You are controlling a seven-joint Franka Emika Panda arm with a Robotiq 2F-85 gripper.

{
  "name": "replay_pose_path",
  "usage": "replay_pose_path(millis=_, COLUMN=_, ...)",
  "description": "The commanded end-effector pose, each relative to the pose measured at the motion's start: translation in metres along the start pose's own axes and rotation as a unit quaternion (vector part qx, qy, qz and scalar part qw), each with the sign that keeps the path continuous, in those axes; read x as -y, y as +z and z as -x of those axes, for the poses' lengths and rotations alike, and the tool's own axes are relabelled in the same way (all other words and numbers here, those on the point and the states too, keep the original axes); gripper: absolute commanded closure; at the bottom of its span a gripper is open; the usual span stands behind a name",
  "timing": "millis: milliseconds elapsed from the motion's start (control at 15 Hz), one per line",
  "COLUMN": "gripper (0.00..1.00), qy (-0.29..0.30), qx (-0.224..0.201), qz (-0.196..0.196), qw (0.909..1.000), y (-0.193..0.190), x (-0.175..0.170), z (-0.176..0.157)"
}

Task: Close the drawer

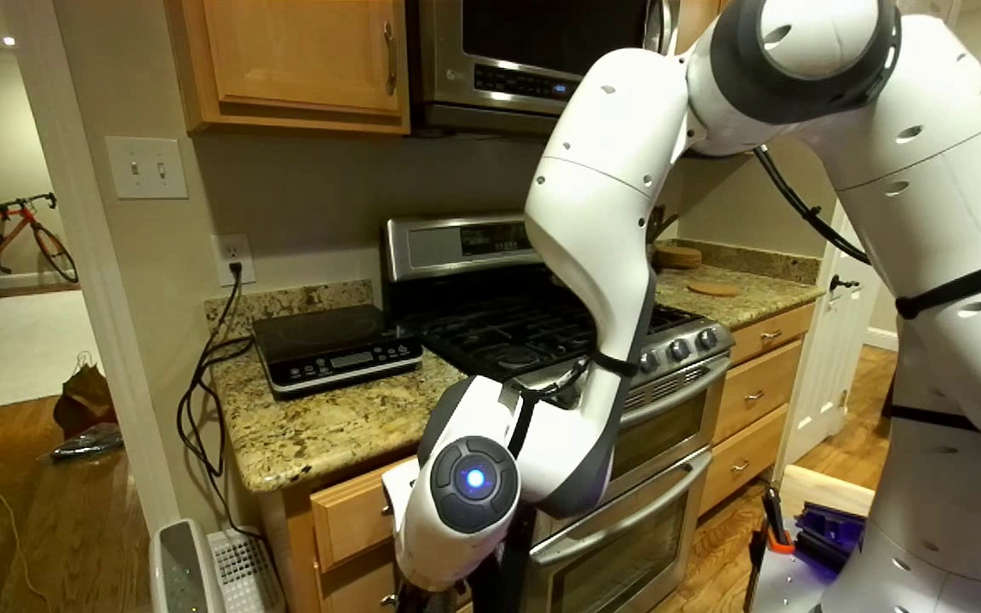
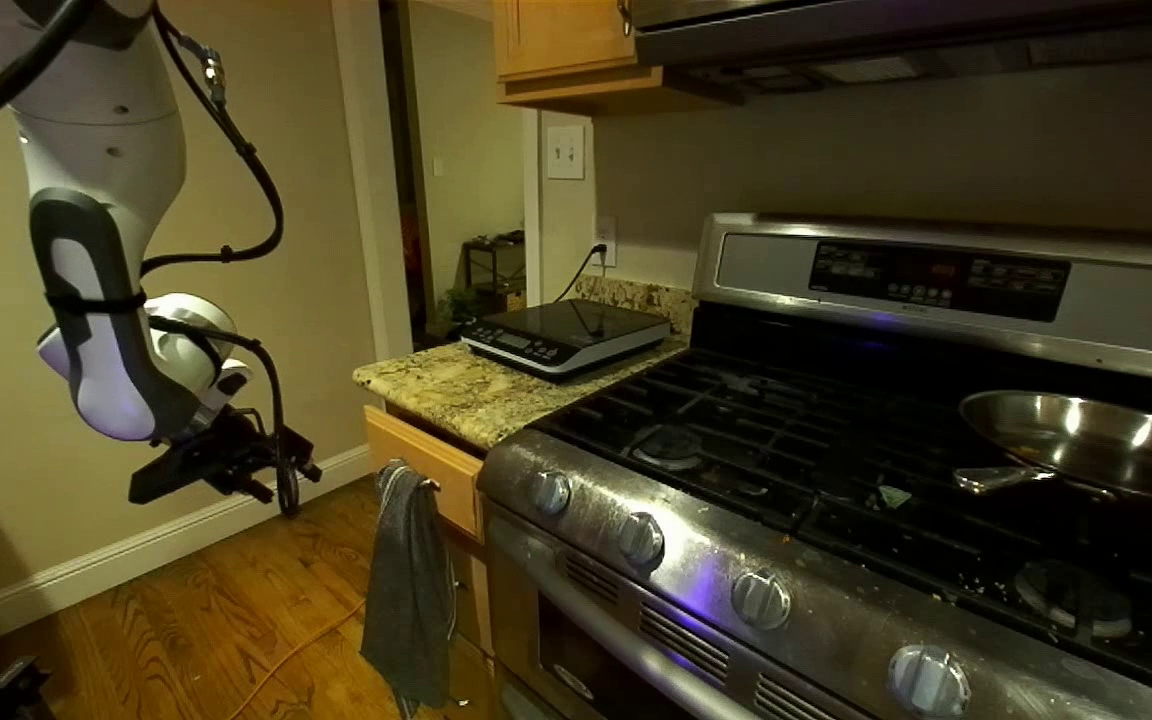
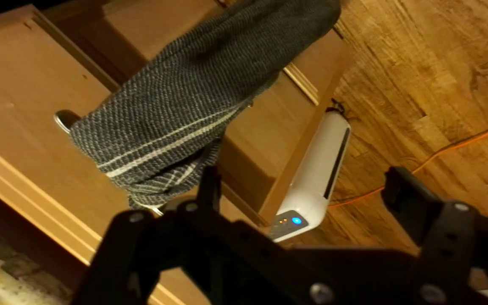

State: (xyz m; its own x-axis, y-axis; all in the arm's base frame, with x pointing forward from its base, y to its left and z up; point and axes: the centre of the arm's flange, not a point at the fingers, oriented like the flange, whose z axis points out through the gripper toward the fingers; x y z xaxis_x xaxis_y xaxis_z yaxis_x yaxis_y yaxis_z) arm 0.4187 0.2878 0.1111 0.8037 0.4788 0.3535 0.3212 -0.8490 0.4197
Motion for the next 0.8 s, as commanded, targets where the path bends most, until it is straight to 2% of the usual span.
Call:
replay_pose_path(millis=0, gripper=0.24, qy=0.083, qx=0.012, qz=0.052, qw=0.9951, y=0.029, x=-0.005, z=-0.015)
replay_pose_path(millis=200, gripper=0.44, qy=0.149, qx=0.009, qz=0.086, qw=0.9850, y=0.033, x=-0.021, z=-0.029)
replay_pose_path(millis=400, gripper=0.63, qy=0.213, qx=-0.006, qz=0.114, qw=0.9704, y=0.025, x=-0.034, z=-0.038)
replay_pose_path(millis=667, gripper=0.89, qy=0.289, qx=-0.035, qz=0.155, qw=0.9440, y=0.022, x=-0.049, z=-0.045)
replay_pose_path(millis=733, gripper=0.90, qy=0.307, qx=-0.040, qz=0.168, qw=0.9358, y=0.028, x=-0.052, z=-0.045)
